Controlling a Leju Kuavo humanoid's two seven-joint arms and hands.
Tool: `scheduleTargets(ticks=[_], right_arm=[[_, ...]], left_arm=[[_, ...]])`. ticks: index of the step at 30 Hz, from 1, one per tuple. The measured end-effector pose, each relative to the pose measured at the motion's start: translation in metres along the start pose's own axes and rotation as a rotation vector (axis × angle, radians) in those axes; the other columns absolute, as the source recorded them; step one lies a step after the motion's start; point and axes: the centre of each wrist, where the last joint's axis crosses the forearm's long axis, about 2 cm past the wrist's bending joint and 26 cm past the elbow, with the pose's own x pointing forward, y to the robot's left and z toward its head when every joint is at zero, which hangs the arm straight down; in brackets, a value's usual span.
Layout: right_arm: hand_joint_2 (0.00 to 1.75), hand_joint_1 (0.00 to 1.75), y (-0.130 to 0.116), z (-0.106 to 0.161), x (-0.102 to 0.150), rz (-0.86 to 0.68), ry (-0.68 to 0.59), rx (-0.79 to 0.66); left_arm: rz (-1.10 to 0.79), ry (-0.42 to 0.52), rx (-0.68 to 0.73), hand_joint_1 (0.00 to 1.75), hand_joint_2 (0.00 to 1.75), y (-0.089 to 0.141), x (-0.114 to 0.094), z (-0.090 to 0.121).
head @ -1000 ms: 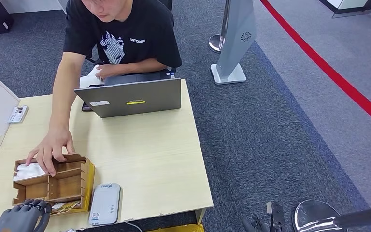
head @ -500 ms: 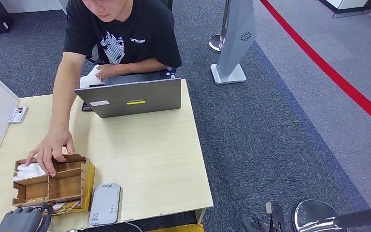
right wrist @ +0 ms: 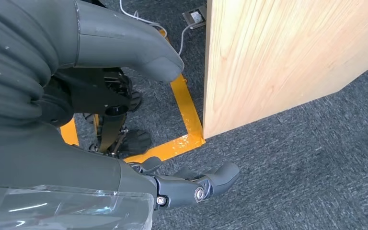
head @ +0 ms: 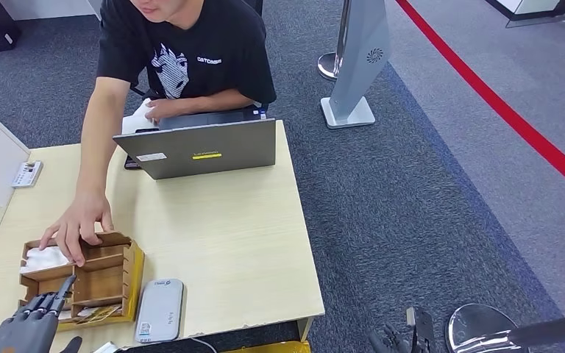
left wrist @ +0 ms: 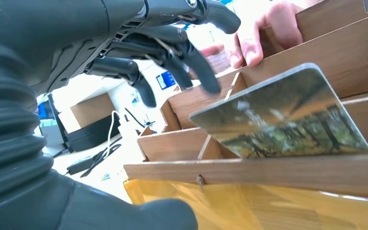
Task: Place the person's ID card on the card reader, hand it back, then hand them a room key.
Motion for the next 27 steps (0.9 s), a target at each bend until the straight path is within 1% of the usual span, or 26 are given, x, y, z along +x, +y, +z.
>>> scheduleTargets(ticks=[9,18,27], right_arm=[[1.75,0.0,0.0,0.0,0.0,-0.001,-0.001,0.004],[1.75,0.0,0.001,0.0,0.0,-0.003,0.0,0.009],[1.75,0.0,0.003,0.0,0.0,-0.004,0.002,0.018]], left_arm=[[0.008,-0.022,-0.003,0.0,1.75,-0.004,0.003,-0.003],[0.022,-0.07,0.026,0.0,1.75,-0.003,0.018,-0.025],[0.037,-0.093,0.04,0.0,1.75,-0.003,0.028,-0.035]])
